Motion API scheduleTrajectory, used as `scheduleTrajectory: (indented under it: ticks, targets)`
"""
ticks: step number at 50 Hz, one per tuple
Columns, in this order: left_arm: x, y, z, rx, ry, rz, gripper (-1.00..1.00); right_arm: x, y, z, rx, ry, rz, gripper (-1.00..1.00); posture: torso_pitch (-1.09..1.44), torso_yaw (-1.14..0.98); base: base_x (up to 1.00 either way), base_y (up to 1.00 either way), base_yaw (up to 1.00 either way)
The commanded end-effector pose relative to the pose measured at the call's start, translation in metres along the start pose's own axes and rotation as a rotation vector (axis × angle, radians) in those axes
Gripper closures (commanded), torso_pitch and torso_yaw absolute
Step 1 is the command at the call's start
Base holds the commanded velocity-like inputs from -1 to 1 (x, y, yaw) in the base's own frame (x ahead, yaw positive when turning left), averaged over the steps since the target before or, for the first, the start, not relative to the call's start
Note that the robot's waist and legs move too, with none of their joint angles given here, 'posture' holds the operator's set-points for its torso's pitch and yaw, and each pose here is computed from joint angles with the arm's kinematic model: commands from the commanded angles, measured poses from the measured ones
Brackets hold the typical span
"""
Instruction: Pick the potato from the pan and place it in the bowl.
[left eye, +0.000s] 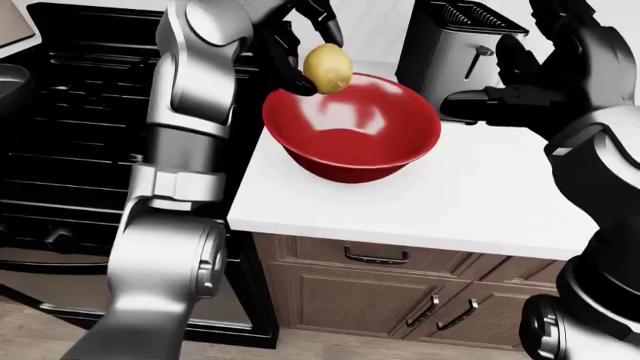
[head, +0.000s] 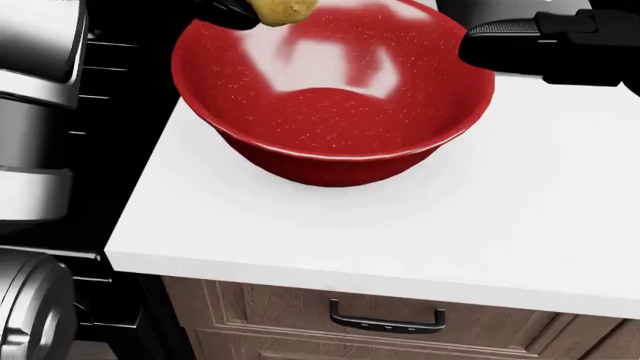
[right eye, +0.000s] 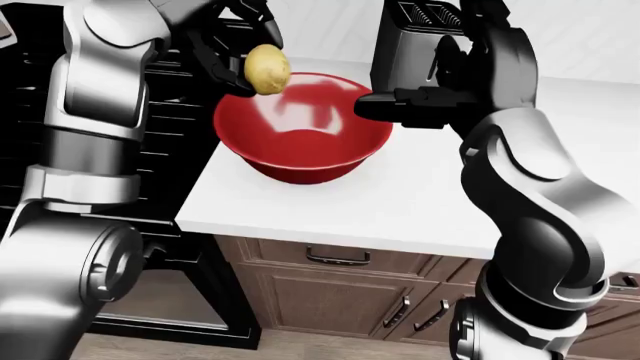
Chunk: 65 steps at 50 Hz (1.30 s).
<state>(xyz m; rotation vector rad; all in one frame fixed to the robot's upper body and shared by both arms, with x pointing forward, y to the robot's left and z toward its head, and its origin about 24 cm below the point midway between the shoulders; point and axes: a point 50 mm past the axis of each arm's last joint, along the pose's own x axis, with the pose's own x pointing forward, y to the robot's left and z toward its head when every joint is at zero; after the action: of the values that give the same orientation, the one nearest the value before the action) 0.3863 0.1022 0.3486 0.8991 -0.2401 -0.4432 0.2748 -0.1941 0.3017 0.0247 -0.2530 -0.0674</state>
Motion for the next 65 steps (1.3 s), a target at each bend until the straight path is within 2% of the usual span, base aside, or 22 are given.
scheduleTrajectory:
  ticks: [1,31,65]
  targets:
    - [-0.006,0.014,0.021,0.034,-0.073,0.062,0.69,-0.003,-0.001,0.016,0.006,-0.081,-0.009,-1.00,0.00,0.00,0.00,0.00,0.00]
    - [0.018,-0.016,0.018,0.001,-0.133,0.008,0.64,-0.003,-0.002,0.017,0.007,-0.083,-0.010,-1.00,0.00,0.00,0.00,0.00,0.00]
    - [0.026,-0.044,0.003,0.005,-0.125,-0.059,0.69,-0.004,-0.003,0.018,0.009,-0.085,-0.011,-1.00,0.00,0.00,0.00,0.00,0.00]
